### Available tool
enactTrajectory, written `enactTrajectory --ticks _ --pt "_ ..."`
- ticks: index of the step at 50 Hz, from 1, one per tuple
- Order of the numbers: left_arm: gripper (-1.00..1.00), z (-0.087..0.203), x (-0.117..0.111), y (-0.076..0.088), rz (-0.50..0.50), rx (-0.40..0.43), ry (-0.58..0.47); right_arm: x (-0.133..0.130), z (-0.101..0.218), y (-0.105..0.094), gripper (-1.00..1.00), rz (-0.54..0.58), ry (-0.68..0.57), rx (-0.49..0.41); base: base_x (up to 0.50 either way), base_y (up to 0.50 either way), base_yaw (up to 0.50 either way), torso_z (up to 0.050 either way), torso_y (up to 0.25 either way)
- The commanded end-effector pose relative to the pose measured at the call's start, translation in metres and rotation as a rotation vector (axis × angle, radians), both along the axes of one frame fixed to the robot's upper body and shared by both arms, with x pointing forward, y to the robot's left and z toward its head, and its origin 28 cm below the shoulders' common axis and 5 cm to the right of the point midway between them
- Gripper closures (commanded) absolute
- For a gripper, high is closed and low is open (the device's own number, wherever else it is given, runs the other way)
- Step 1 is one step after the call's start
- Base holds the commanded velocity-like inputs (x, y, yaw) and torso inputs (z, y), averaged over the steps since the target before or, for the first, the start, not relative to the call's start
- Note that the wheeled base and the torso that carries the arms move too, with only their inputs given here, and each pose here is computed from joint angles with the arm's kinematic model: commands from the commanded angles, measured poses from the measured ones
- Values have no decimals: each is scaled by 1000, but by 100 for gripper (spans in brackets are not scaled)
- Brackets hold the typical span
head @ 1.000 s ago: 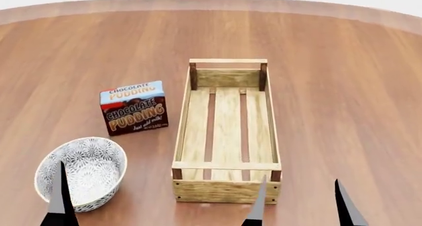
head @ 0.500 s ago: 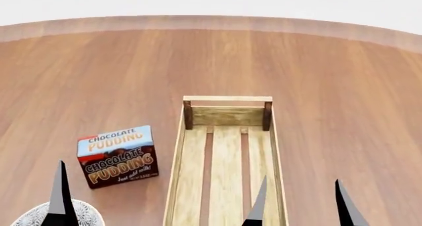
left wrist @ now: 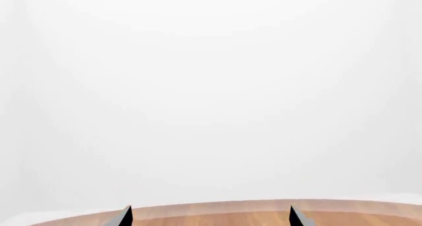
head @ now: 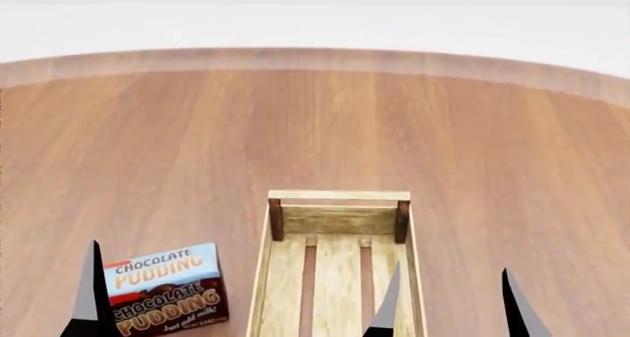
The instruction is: Pick up the bowl on the left and put it in the tray.
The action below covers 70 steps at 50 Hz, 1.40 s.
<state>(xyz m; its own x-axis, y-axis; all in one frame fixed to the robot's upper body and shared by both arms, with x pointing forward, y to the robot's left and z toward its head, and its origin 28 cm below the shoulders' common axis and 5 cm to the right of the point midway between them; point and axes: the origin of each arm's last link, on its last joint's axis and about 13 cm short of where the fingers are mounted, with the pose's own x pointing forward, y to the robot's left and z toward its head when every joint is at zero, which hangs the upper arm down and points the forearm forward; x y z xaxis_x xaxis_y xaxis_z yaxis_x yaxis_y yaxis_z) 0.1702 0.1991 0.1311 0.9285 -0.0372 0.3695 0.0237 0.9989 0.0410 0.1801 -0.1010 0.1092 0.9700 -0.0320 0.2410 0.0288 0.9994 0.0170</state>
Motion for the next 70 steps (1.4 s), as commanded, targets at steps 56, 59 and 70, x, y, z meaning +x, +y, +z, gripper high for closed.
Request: enactTrajectory --ticks 56,59,70 --pt "-100 0 -3 0 -69 -36 45 -2 0 -2 -100 -3 -6 -15 0 0 0 48 -69" --pt "-100 1 -4 0 -71 -37 43 -2 1 -2 -100 -3 -7 -16 0 0 0 43 -175" --pt "-100 5 -9 -2 -90 -64 53 -3 1 -3 -100 -9 -7 -18 0 0 0 35 -143"
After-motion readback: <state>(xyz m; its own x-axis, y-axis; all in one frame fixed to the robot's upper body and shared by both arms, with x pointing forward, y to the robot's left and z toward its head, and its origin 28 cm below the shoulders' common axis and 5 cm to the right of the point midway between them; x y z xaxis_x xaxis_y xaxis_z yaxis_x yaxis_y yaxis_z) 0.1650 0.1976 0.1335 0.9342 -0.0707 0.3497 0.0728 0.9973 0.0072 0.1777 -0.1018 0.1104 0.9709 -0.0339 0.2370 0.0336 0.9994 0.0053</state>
